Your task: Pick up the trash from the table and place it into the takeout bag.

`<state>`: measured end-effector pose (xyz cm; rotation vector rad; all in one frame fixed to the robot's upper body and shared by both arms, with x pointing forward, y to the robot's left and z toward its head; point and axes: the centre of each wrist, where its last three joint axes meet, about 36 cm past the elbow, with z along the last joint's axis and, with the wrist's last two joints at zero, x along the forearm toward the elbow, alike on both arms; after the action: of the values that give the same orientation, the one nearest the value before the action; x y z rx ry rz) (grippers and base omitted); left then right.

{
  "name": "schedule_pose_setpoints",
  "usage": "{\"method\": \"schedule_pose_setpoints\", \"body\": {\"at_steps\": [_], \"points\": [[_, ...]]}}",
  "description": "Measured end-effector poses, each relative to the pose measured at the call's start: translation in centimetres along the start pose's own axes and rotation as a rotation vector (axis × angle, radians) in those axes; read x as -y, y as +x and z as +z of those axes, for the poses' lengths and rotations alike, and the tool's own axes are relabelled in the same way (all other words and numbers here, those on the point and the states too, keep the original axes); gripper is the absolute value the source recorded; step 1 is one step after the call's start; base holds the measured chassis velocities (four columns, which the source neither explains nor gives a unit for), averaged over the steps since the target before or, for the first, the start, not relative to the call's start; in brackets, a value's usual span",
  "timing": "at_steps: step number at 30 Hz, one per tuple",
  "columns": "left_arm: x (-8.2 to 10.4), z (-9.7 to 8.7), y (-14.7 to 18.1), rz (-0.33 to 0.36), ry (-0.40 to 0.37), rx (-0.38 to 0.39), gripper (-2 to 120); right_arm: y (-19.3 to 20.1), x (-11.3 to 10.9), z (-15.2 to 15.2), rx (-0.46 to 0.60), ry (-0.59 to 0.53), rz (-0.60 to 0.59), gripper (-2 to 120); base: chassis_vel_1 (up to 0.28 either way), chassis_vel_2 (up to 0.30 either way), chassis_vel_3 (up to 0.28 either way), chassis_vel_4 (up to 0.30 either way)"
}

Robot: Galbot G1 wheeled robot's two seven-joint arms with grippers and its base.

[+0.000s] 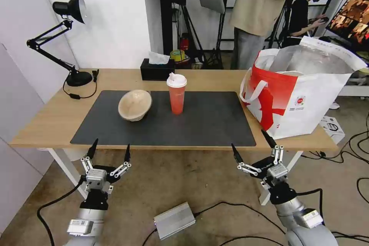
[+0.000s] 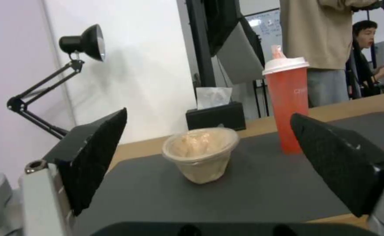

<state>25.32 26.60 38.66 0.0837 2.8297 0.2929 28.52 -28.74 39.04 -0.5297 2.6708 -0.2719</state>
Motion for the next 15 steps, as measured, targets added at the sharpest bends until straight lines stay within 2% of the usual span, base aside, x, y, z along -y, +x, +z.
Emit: {"method": "schedule_pose_setpoints", "body": {"at_steps": [10, 15], "points": [[-0.4, 0.0, 0.0, -0.009, -0.012, 0.003, 100, -0.8, -0.1, 0.4, 0.0, -0.008, -0.013, 100, 0.0, 0.0, 0.0, 0.0], [-0.6, 0.1, 0.3, -0.01, -0.016, 0.006, 100, -2.8, -0.2, 0.4, 0.003, -0.017, -0.038, 100, 0.0, 0.0, 0.0, 0.0]]}}
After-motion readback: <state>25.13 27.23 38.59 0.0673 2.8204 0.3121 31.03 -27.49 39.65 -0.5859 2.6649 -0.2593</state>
